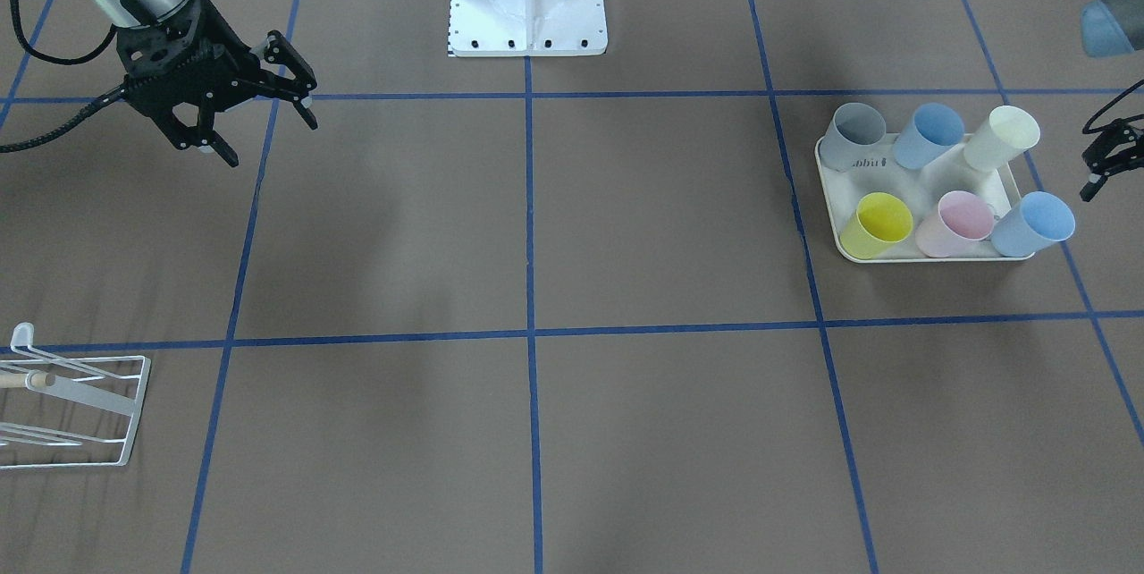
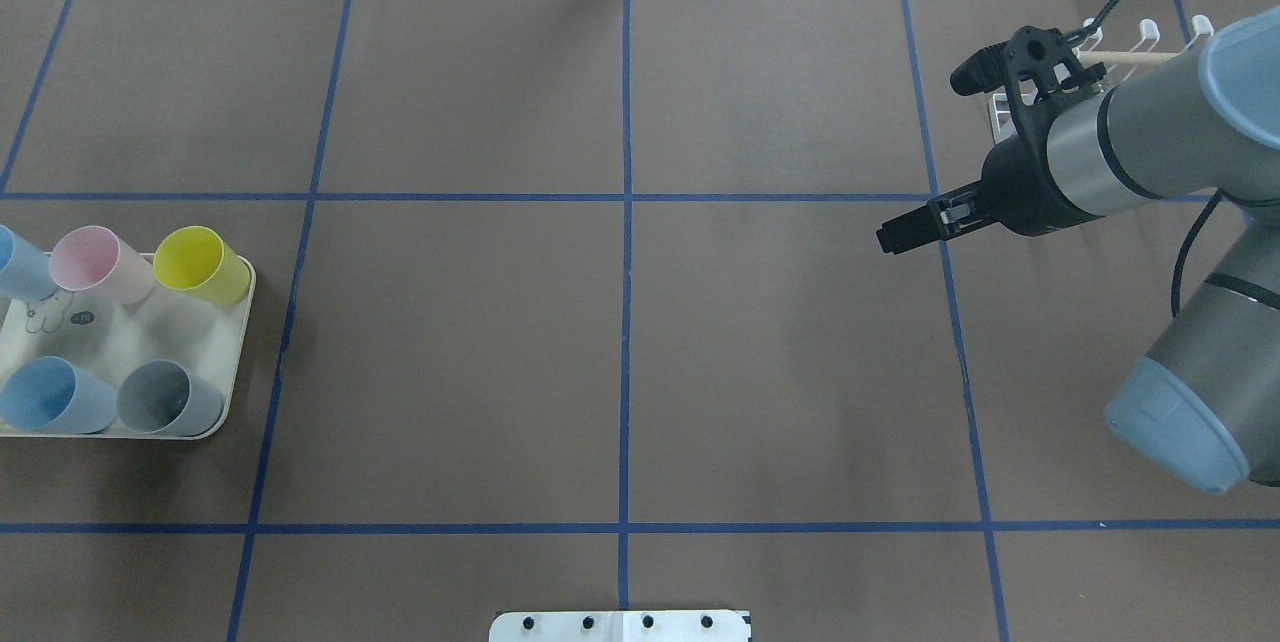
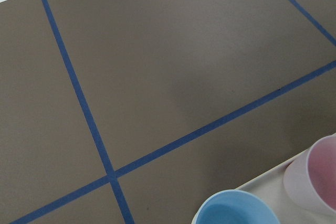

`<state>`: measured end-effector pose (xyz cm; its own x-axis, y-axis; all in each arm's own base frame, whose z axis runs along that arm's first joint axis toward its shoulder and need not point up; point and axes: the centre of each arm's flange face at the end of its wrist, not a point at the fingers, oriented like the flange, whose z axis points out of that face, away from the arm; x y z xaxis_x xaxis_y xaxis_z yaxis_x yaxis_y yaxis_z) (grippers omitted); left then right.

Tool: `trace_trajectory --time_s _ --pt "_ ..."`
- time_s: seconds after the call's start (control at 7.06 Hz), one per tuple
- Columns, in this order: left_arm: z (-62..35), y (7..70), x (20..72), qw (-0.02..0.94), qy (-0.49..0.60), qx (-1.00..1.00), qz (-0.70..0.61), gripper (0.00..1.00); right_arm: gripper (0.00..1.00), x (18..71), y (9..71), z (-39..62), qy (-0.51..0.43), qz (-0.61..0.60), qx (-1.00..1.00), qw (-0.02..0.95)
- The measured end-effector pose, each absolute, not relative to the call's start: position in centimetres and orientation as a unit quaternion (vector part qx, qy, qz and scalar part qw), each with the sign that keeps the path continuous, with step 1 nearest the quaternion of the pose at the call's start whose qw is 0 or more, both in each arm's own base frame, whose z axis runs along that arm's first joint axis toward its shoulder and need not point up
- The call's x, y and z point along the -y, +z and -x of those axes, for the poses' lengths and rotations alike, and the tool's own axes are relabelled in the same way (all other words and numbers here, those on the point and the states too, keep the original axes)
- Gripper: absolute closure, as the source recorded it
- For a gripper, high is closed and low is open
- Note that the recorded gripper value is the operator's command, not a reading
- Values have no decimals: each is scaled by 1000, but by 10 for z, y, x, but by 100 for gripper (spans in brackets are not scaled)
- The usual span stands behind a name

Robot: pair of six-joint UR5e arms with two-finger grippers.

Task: Transfer IKEA cup to right arm and place on rack

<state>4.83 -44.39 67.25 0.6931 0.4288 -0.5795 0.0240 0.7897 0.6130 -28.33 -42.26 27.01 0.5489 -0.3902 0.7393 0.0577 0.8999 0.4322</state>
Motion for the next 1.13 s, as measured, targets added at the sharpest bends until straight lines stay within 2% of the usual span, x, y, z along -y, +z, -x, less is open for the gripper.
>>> trace_trajectory --time_s 0.28,0.42,0.57,0.71,0.99,1.13 --pt "-65 678 444 871 127 -369 -298 3 0 422 269 284 -130 -183 457 861" --pt "-72 680 443 871 133 -370 -295 20 0 422 269 284 -131 -183 457 861" --pt "-76 681 443 871 136 -371 -292 41 0 422 269 284 -131 -183 456 861" --pt "-80 683 443 871 140 -371 -290 55 0 422 269 284 -131 -183 456 861" --pt "-89 683 442 869 149 -375 -286 62 0 422 270 284 -129 -186 453 862" --pt "-92 682 441 868 153 -377 -286 68 0 423 270 284 -128 -187 451 863"
